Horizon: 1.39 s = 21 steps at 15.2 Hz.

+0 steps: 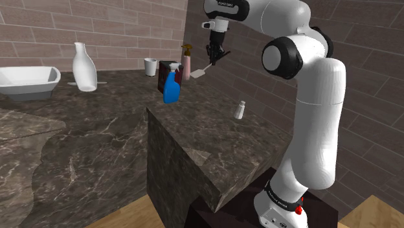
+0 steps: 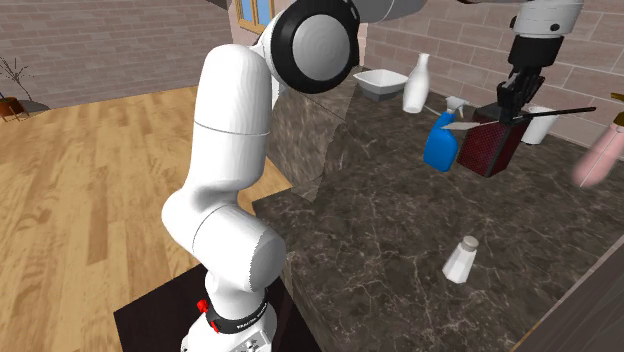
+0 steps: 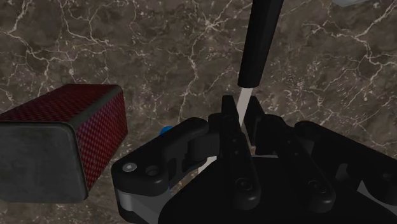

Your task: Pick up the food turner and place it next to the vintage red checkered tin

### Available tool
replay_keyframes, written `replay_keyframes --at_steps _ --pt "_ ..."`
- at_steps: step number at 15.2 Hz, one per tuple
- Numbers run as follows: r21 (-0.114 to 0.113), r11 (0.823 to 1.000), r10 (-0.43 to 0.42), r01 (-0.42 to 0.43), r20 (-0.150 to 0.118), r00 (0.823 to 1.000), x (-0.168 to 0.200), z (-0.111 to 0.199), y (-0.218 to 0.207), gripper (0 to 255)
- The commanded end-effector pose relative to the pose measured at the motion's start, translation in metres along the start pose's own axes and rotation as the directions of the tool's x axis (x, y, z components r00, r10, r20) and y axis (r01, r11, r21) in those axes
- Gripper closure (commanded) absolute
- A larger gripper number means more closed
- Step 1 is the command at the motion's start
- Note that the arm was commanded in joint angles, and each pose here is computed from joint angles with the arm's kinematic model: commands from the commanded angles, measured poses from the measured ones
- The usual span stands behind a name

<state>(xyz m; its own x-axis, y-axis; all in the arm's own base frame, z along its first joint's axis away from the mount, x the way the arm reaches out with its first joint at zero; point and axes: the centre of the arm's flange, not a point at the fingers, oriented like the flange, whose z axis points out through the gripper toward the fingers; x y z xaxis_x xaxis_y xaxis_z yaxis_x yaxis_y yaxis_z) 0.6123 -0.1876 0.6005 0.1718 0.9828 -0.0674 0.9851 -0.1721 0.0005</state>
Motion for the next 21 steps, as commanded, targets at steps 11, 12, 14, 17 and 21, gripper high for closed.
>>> replay_keyframes --at_steps 11,12,14,17,21 --pt "0.0 1.0 -0.003 0.003 -0.001 1.0 0.001 0.06 0.006 255" --pt "0.0 1.0 -0.003 0.003 -0.001 1.0 0.002 0.065 0.006 255" --pt "0.0 1.0 -0.003 0.003 -0.001 1.0 0.003 0.076 0.006 255" --pt "0.0 1.0 -0.003 0.003 -0.001 1.0 0.004 0.091 0.006 255" --pt "0.0 1.0 -0.003 0.003 -0.001 1.0 0.005 0.112 0.006 255"
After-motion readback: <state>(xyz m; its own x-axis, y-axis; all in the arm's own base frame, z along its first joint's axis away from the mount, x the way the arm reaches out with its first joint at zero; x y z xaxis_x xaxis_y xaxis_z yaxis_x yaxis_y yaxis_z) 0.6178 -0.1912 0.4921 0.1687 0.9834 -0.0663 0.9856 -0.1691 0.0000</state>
